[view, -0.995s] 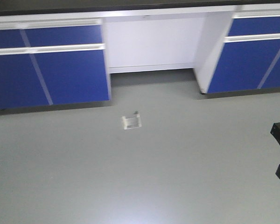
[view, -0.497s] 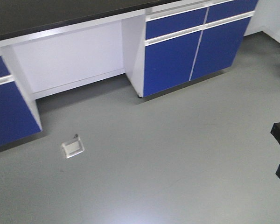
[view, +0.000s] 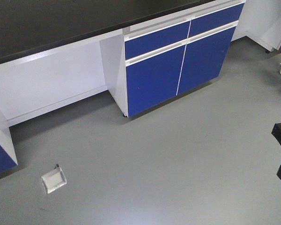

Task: Grab beaker and place in storage area
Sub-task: 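Drive the base to the other bench holding the beaker in the right gripper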

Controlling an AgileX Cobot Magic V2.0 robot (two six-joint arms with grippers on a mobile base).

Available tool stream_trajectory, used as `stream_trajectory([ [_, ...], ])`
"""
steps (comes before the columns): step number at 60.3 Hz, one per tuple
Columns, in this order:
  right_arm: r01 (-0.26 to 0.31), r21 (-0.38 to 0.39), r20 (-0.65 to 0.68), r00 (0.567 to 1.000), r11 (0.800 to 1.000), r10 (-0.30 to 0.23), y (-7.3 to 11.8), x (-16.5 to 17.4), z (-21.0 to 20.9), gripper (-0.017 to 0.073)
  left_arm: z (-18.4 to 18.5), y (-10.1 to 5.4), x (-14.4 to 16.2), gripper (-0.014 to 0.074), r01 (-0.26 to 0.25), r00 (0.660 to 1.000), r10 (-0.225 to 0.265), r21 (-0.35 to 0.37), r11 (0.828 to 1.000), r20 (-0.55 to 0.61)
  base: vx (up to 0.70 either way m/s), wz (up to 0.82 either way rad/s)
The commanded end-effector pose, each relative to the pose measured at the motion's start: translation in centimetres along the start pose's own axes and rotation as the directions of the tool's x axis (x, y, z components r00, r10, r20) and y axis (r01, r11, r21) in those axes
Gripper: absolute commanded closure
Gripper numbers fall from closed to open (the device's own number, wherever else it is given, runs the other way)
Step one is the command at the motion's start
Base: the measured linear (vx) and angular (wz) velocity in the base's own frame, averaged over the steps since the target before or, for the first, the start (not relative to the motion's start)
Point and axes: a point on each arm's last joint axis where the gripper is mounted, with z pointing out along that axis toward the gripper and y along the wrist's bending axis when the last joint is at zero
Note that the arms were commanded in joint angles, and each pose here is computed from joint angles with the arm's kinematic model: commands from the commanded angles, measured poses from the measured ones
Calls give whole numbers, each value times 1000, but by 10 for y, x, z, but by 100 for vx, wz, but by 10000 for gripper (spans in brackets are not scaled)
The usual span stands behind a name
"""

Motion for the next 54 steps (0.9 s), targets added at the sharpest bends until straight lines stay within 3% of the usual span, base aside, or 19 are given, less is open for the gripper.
stream_trajectory([
  [1,7,14,110,994,1000,-9,-1,-18,-3,563,0,-2,-1,602,10,997,-12,28,1000,77,37,0],
  [29,7,14,110,994,1000,-9,-1,-18,-3,563,0,-2,-1,602,10,997,-12,28,1000,77,39,10],
  [54,7,14,110,994,1000,-9,-1,-18,-3,563,0,-2,-1,602,10,997,-12,28,1000,77,37,39],
])
